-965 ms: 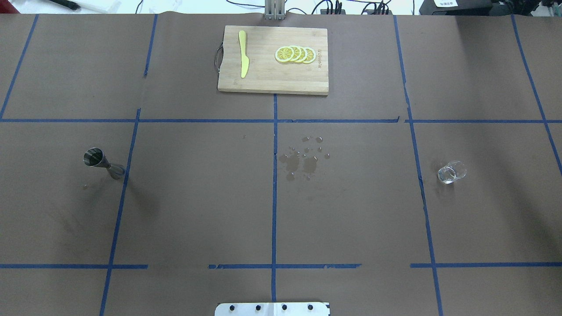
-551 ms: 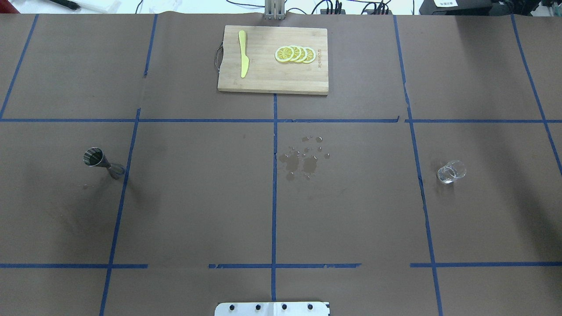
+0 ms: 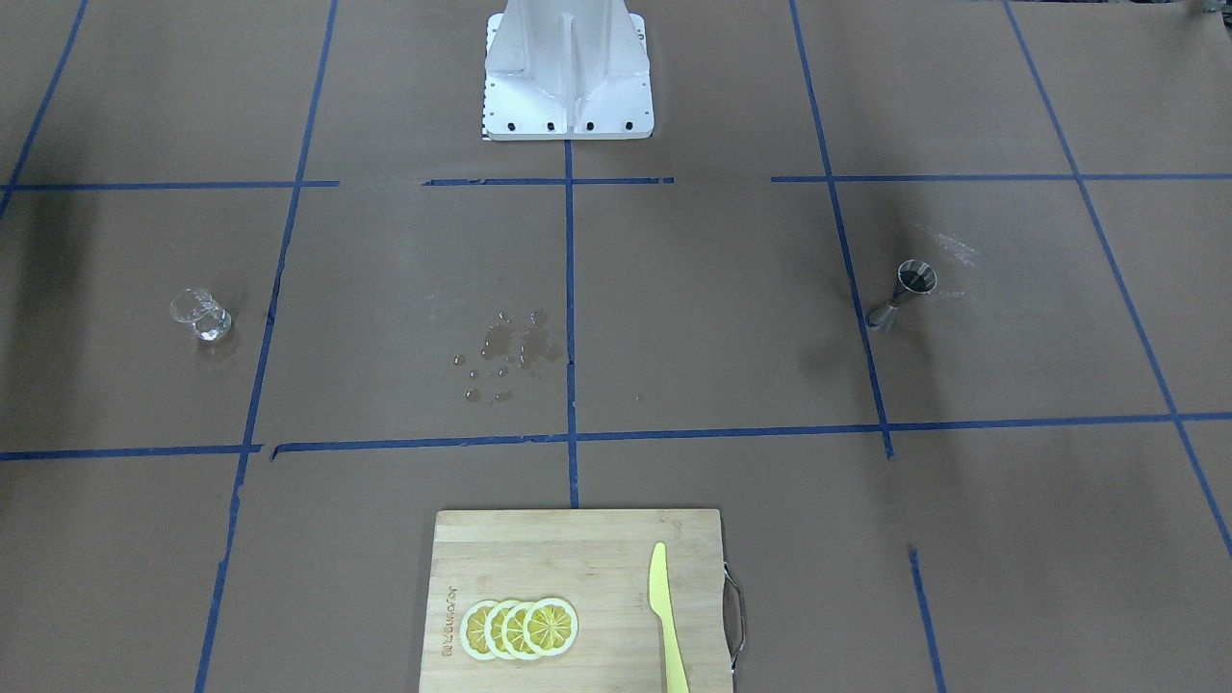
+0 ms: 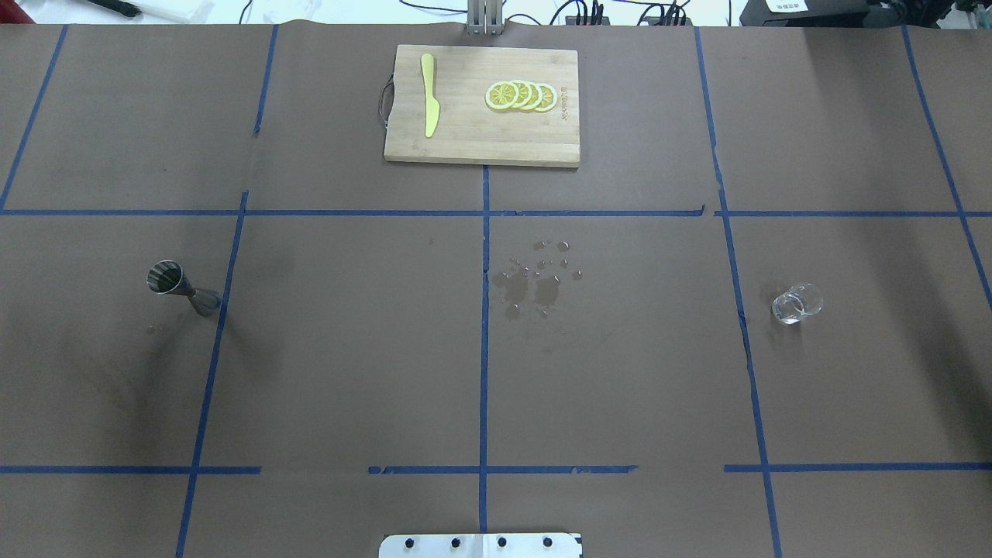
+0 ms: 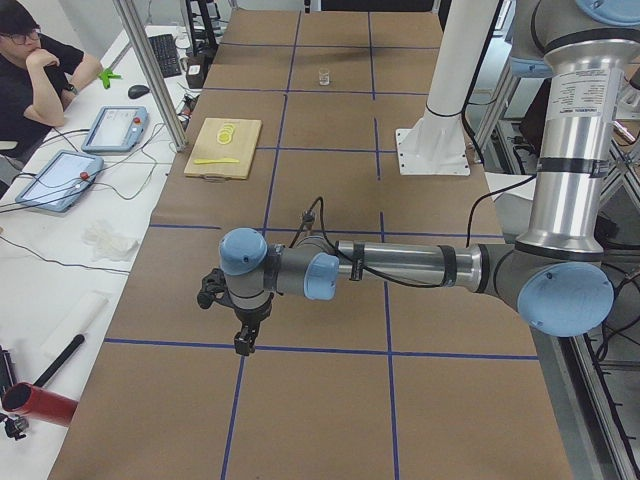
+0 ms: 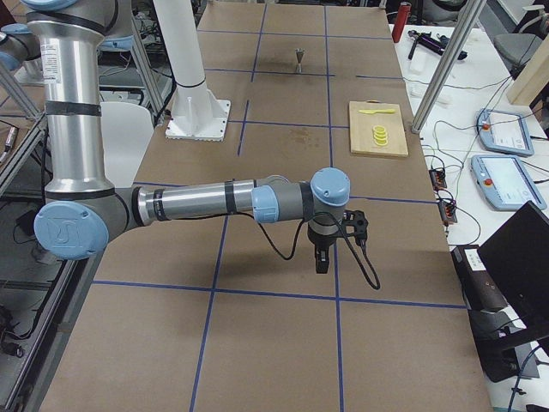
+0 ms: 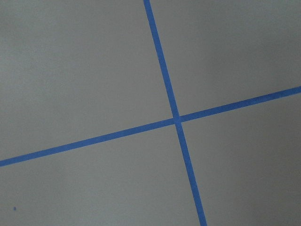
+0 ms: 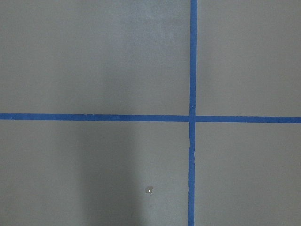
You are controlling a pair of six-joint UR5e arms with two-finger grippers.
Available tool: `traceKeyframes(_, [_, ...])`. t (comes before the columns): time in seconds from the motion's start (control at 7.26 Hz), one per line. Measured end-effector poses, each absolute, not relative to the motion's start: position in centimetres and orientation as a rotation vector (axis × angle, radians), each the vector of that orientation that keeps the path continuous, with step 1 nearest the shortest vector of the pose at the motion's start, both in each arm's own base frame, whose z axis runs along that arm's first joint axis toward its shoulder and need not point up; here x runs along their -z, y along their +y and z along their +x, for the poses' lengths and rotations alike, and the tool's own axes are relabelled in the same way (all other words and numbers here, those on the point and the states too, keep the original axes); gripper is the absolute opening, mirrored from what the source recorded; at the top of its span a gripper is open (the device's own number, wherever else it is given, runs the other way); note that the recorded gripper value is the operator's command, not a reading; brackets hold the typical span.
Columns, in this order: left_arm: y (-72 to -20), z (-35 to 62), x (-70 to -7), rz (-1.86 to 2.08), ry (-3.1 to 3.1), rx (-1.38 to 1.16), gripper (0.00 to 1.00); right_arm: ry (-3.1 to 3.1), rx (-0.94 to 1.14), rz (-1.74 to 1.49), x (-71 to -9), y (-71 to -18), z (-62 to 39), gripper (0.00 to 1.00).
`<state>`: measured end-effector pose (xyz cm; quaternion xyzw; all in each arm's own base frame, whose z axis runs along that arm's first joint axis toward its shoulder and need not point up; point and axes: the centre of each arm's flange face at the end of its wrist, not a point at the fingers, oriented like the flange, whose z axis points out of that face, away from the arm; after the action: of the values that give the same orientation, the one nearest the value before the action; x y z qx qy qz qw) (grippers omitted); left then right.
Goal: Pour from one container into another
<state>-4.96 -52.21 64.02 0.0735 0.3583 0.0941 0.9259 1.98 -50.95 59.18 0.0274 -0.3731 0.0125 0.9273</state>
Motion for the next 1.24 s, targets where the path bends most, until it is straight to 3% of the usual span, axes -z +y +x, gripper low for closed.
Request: traceKeyframes(1.24, [-50.2,-6.1,-64.9,0.109,0.811,-0.042,1.00,-0.787,-0.150,0.025,-63.1,-49.5,4.7,1.00])
